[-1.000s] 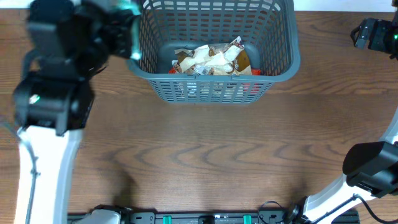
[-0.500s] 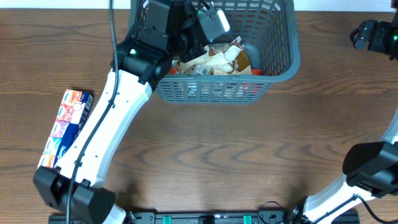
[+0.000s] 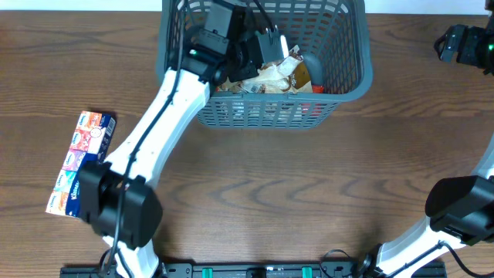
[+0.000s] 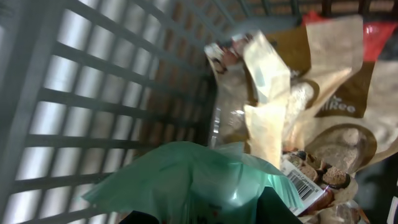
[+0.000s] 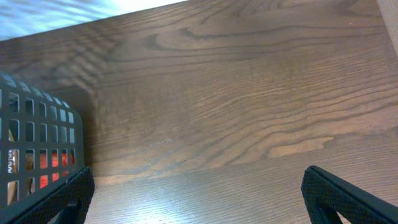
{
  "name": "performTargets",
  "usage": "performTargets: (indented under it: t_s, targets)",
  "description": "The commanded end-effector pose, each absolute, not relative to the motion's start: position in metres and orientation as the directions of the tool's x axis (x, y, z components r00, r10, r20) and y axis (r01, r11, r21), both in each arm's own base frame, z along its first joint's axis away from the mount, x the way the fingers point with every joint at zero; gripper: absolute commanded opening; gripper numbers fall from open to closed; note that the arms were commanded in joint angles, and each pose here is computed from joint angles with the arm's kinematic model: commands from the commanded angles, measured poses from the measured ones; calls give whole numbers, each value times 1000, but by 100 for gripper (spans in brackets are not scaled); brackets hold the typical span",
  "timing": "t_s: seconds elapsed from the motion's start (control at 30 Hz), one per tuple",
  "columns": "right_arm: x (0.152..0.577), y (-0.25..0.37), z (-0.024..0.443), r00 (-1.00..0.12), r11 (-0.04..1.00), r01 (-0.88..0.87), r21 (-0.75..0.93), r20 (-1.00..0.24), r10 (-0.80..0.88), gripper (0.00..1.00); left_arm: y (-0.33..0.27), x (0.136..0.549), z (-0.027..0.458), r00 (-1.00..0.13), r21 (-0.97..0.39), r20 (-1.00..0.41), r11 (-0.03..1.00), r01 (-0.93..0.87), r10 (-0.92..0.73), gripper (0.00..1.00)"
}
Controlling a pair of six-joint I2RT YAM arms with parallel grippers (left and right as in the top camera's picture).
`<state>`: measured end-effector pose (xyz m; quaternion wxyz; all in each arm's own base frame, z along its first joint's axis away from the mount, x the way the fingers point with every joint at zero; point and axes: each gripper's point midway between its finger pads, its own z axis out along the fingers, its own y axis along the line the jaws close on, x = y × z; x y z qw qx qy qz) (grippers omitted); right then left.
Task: Pack container
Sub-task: 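Lift the green pouch with the left gripper and drop it into the basket, then move the left gripper to the Kleenex tissue box and grasp it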
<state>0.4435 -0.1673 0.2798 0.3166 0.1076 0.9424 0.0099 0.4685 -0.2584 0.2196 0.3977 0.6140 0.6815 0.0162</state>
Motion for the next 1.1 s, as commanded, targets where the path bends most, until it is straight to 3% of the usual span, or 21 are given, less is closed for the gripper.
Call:
performTargets:
  t_s: [0.0, 0.1, 0.13, 0.17, 0.3, 0.4, 0.57, 0.7, 0.87, 1.07]
  targets:
    - [444, -163, 277, -784, 979, 180, 91, -588, 199, 99, -258, 470, 224, 87, 520, -521, 234, 822, 849, 22]
    - [444, -163, 276, -785, 979, 180, 91, -587, 199, 99, -256, 469, 222, 72, 508, -520, 241, 827, 851, 43]
    - [444, -163, 276, -785, 979, 180, 91, -587, 199, 99, -256, 469, 222, 62, 506, -521, 249, 826, 851, 75]
    - [444, -163, 276, -785, 979, 180, 91, -586, 199, 99, -255, 470, 222, 42, 498, -528, 269, 824, 848, 99]
    - [443, -163, 276, -788, 979, 181, 92, -583, 200, 99, -253, 468, 228, -31, 454, -575, 350, 820, 818, 99]
    - [443, -162, 275, -789, 979, 180, 93, -581, 200, 99, -252, 465, 240, -26, 461, -585, 359, 811, 810, 99]
    - [443, -162, 275, -789, 979, 178, 95, -581, 200, 99, -239, 458, 284, 0, 532, -596, 394, 749, 803, 99]
    - [444, -157, 276, -787, 980, 159, 116, -585, 197, 99, -208, 452, 338, -31, 618, -601, 488, 616, 799, 99]
    - [445, -157, 276, -787, 981, 157, 117, -586, 196, 99, -128, 432, 410, -203, 535, -759, 770, 349, 619, 99]
    - [445, -157, 277, -787, 981, 157, 118, -585, 196, 99, -10, 381, 400, -504, 361, -785, 927, 101, 360, 99]
